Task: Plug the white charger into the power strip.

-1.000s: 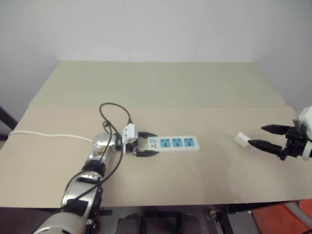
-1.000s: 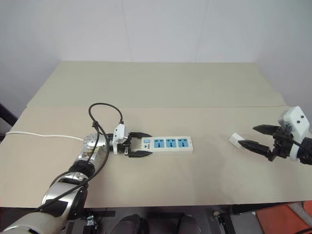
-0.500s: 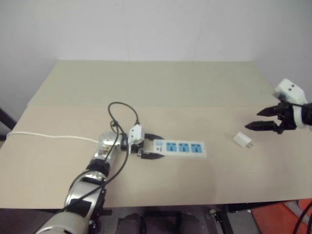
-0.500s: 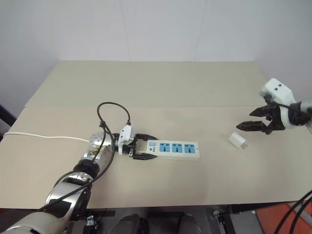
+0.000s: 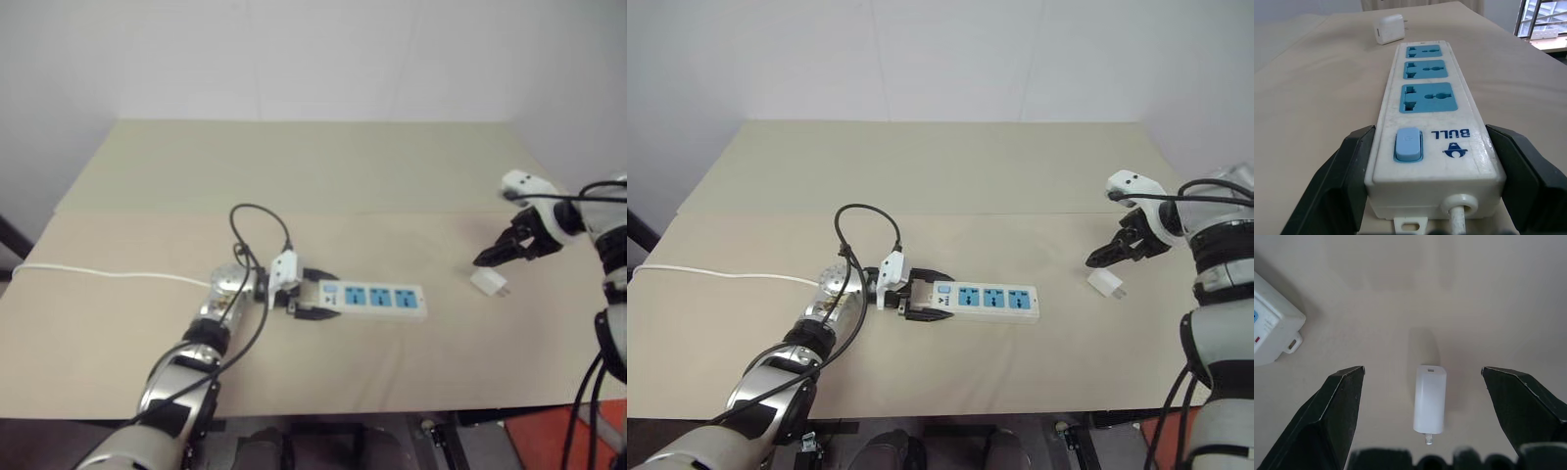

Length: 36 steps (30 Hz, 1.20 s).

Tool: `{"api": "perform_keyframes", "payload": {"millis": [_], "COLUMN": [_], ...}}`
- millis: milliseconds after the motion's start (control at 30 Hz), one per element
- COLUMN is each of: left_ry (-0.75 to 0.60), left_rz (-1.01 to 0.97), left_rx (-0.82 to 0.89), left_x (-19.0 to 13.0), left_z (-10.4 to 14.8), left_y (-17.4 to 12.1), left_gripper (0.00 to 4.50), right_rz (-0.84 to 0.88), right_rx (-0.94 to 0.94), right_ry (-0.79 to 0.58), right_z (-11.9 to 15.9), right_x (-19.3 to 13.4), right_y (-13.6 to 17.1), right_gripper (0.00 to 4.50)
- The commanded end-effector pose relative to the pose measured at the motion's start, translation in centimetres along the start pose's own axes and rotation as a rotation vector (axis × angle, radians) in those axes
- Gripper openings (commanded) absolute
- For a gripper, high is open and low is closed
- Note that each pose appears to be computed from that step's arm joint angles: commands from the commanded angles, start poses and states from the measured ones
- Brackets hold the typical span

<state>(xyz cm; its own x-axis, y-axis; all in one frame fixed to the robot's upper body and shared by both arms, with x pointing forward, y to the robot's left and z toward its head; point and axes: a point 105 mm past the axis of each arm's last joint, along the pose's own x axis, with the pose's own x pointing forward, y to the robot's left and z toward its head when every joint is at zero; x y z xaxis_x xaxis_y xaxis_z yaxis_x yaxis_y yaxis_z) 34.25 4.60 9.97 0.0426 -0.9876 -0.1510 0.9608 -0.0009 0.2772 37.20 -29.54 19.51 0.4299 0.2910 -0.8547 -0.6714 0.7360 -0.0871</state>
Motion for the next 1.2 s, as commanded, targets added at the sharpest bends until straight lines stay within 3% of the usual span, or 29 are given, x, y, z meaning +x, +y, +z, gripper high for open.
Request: {"api": "perform_keyframes", "payload": {"millis": [33,1133,1200], "left_ry": [-0.015,-0.022,-0.021], "left_rz": [-0.013,0.054,0.055], "left_rx": [0.046,0.019,0.018], "left_x": [0.7,0.9,0.9], "left_z": [1.1,0.7,0.7], "left_y": [0.3,-0.2,-0.3], "left_gripper": [3.25,3.25,3.25], "right_rz": [-0.021,-0.033,-0.033], "right_rx": [-0.02,-0.023,-0.027], "right_ry": [0.014,0.095,0.105], "right_z": [0.2,-1.2,-1.3], "right_x": [-0.5,4.1,4.4], "right_y": [-0.5,-0.3,-0.2], "right_gripper": [4.5,4.5,4.09]}}
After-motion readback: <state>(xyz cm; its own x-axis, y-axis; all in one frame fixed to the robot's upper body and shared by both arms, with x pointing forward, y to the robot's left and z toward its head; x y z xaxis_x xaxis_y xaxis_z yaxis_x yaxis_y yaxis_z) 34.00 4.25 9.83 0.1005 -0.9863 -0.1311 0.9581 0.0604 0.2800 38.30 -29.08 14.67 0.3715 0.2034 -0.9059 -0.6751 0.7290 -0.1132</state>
